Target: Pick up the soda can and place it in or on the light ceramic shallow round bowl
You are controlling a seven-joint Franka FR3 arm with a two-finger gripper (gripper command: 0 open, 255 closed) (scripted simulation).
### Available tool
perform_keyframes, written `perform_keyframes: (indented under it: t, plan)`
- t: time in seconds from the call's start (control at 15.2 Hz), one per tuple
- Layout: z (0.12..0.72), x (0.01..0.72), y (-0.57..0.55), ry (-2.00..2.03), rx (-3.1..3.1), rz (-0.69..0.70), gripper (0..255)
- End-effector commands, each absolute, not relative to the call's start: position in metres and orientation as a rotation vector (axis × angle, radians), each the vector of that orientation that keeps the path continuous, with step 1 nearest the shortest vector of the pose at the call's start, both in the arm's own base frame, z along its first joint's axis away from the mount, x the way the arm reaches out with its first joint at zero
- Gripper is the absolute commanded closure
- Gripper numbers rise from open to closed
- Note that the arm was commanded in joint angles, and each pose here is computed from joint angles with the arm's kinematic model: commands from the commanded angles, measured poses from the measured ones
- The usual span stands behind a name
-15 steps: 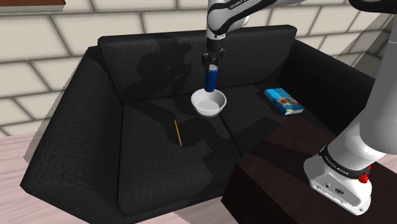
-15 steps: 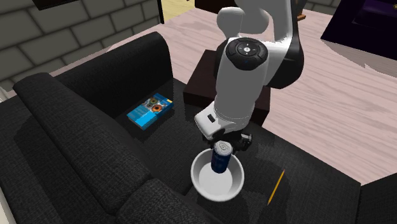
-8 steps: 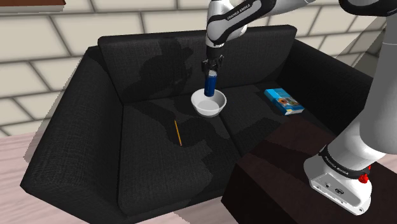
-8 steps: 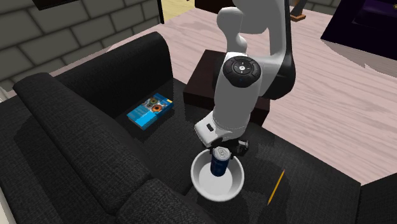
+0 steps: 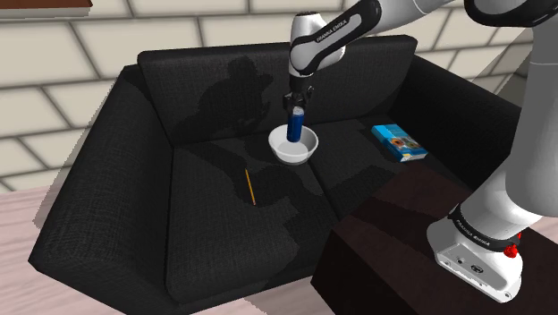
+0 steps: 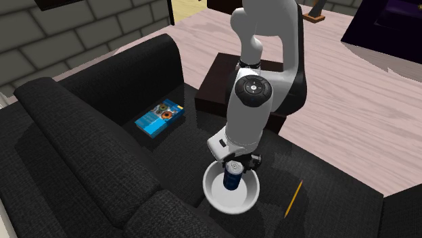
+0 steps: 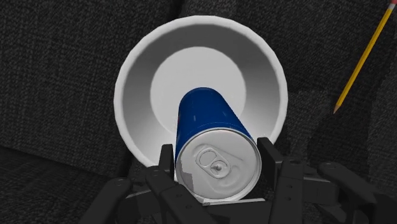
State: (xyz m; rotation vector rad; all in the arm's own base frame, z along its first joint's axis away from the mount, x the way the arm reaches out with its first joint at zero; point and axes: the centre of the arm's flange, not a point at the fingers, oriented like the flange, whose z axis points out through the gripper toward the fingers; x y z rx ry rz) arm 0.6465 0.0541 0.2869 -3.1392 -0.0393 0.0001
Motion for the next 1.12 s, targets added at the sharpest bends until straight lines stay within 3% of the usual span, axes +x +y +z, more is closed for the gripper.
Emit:
perform_keyframes:
  t: [0.0,0.26,0.33,0.66,1.06]
  plan:
    - [0.286,0.647,0.054,-0.039,-3.139,-0.002,255]
    - [0.286,0.647,0.054,-0.039,-3.139,-0.002,255]
    - [0.286,0.647,0.054,-0.039,-3.139,-0.002,0]
    - [0.286,0.647,0.054,-0.039,-3.139,-0.002,0]
    - [0.336,0.647,0.054,-0.039,-3.139,-0.002,0]
